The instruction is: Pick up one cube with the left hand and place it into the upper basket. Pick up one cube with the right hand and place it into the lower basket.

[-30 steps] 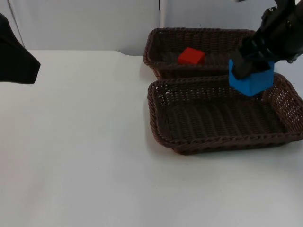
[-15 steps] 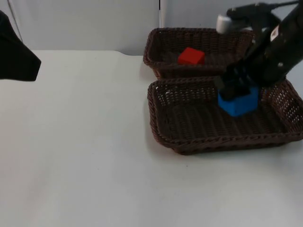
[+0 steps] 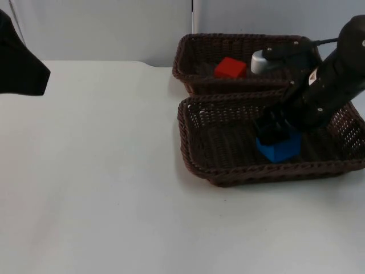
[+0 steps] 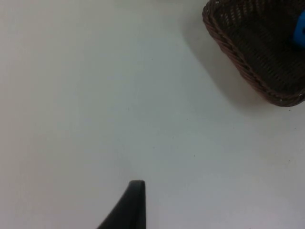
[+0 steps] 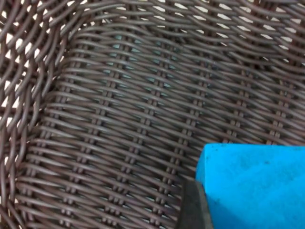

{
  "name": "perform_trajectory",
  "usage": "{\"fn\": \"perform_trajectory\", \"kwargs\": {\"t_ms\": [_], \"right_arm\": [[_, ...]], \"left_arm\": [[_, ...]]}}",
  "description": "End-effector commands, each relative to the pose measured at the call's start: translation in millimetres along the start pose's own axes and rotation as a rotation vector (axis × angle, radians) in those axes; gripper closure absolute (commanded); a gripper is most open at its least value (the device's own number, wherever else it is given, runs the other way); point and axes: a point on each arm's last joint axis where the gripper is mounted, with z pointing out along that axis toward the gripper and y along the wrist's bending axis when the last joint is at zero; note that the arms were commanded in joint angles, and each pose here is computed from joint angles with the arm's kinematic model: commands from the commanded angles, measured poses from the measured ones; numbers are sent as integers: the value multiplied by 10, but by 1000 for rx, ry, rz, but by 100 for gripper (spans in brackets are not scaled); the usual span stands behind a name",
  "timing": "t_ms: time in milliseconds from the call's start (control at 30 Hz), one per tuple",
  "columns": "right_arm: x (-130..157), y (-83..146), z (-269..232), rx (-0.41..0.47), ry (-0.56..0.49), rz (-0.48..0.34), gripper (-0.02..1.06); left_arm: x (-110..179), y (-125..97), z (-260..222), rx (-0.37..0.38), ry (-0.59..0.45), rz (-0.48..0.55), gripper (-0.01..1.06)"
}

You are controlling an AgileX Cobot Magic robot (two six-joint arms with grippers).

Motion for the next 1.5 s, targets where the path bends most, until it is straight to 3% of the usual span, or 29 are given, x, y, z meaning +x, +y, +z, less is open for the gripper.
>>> {"fn": "perform_trajectory", "kwargs": {"t_ms": [0,67,167,200,333,367,433,467,1000,1467], "right_arm": [[-18,-10,-12,2,-17,8,104],[-18,-10,-12,2,-17,8,97],[-12,-10,-12,1,-10,8,72],[-12,-10,-12,1,-10,8,72],[-39,-11,-54,2,-21,15,34],[-39,-11,-54,2,-21,15,34],[-85,-12,-147,2,-39,22,19],[-106,-12,-204,2,-43,21,16],[-335,-8,-1480,3,-144,10,15],[-333,2,-2158,6,-259,6,15]], "left_arm": [[-5,-7,-8,7,-15,-7,0],[-7,-7,-8,7,-17,-7,0],[-7,-7,-8,7,-17,-7,0],[-7,-7,-8,7,-17,-7,0],[-8,-8,-8,8,-19,-8,0],[-8,-8,-8,8,-19,-8,0],[-8,-8,-8,8,-19,-8,0],[-8,-8,-8,8,-19,-8,0],[-8,-7,-8,6,-19,-6,0],[8,-5,-8,5,-1,5,0]]}}
